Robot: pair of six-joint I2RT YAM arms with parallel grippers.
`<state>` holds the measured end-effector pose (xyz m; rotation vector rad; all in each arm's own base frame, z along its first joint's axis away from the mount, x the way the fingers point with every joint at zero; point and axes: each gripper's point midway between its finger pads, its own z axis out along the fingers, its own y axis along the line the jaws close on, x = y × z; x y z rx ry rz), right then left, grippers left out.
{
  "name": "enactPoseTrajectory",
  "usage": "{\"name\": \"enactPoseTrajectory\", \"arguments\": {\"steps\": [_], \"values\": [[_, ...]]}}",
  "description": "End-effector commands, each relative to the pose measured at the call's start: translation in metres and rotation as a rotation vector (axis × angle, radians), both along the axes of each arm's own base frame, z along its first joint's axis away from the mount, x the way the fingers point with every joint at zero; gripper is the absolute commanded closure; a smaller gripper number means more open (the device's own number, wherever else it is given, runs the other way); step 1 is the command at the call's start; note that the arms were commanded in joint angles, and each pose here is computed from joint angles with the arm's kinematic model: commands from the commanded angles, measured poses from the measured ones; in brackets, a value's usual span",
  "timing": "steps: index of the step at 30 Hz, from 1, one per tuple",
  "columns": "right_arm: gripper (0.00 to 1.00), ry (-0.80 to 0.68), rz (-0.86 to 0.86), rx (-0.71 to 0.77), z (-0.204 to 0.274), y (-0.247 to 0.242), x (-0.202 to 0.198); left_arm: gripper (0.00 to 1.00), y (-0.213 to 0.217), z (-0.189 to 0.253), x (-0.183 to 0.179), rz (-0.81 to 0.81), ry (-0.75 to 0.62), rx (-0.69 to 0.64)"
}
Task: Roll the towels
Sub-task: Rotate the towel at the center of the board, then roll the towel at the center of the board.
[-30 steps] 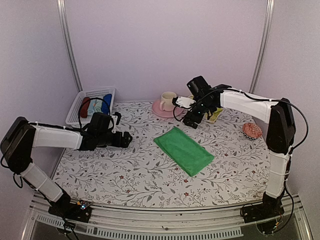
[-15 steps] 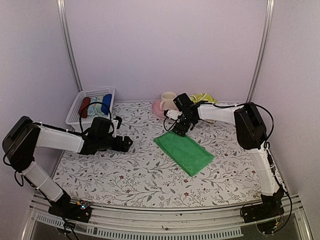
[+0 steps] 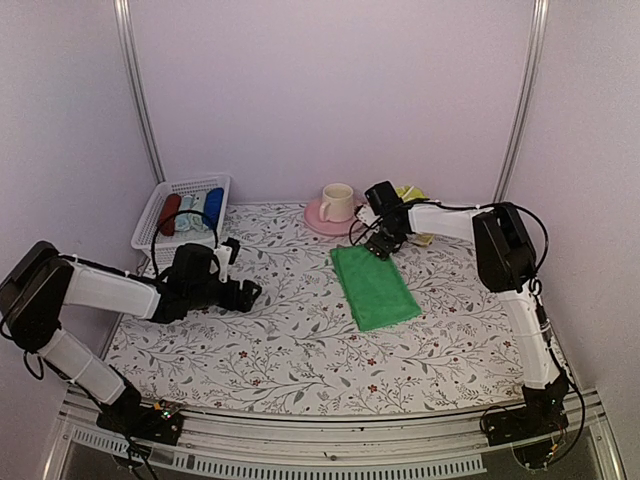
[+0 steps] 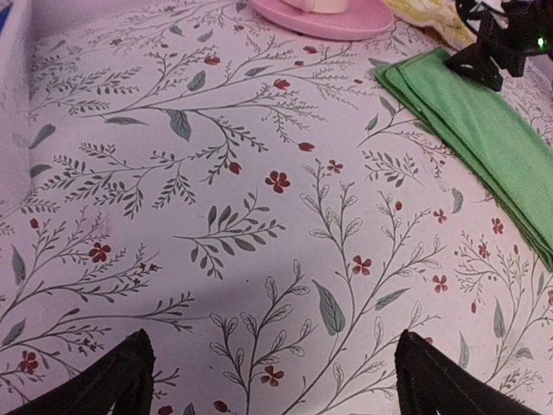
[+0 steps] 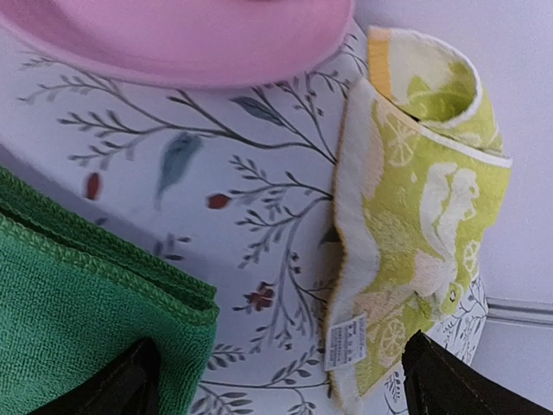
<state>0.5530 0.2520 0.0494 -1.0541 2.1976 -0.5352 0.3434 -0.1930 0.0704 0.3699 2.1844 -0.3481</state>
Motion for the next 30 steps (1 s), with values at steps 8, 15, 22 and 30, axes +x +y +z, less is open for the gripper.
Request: {"name": "enactPoseTrajectory", "arguments": {"steps": [8,15,22,30], "values": [[0.01,-0.048,-0.106,0.052,0.069,-0.062,0.014,0.03,-0.02,0.066,0.009,-0.046,-0.317,0.165],[0.01,-0.06,0.116,0.243,0.154,-0.035,-0.03,0.03,-0.024,0.117,0.011,0.015,-0.484,0.027],[0.01,-0.055,0.415,0.317,0.173,-0.03,-0.125,0.03,-0.095,0.126,-0.035,-0.488,-0.798,0.173],[0.0,-0.152,0.815,0.251,0.136,-0.031,-0.221,0.03,-0.148,0.085,-0.061,-0.85,-0.96,0.342]]}}
